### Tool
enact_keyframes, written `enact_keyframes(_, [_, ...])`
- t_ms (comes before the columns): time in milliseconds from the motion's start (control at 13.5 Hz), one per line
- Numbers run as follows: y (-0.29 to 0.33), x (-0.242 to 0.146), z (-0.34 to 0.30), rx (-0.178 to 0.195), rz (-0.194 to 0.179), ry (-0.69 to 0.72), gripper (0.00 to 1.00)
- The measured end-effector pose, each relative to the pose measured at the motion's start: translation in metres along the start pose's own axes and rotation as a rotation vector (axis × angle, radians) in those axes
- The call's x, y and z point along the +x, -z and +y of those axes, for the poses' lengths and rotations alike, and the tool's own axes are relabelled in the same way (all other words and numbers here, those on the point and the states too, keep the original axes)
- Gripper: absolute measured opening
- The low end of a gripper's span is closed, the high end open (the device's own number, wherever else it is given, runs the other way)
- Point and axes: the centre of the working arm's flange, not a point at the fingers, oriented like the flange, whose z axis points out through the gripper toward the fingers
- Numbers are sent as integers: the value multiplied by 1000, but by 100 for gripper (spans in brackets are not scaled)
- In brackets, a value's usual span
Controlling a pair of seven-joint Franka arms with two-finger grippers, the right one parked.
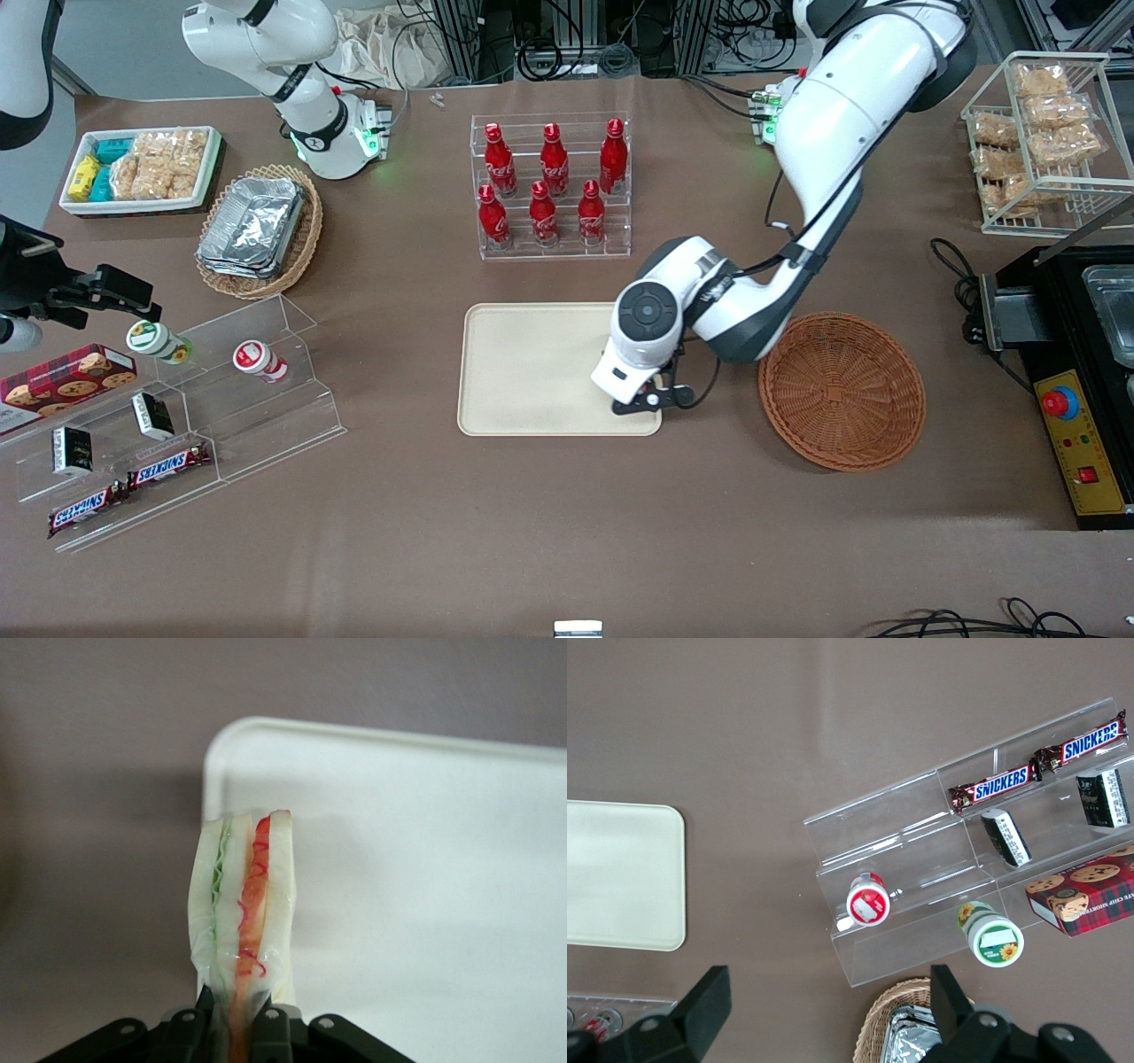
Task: Place sandwich from basket to tray
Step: 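Carry the sandwich with the left gripper over the cream tray, then lower the sandwich onto the tray and open the left gripper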
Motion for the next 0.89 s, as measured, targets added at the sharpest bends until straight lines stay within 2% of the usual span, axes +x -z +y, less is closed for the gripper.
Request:
enact_keyframes(296, [-27, -16, 10, 34, -36, -114, 18])
enact_keyframes(519, [-45, -19, 13, 61, -37, -139, 18])
enact_keyframes(667, [-43, -17, 12, 62, -30, -137, 33])
enact_keyframes(889, [-37, -7, 5, 58, -17, -118, 63])
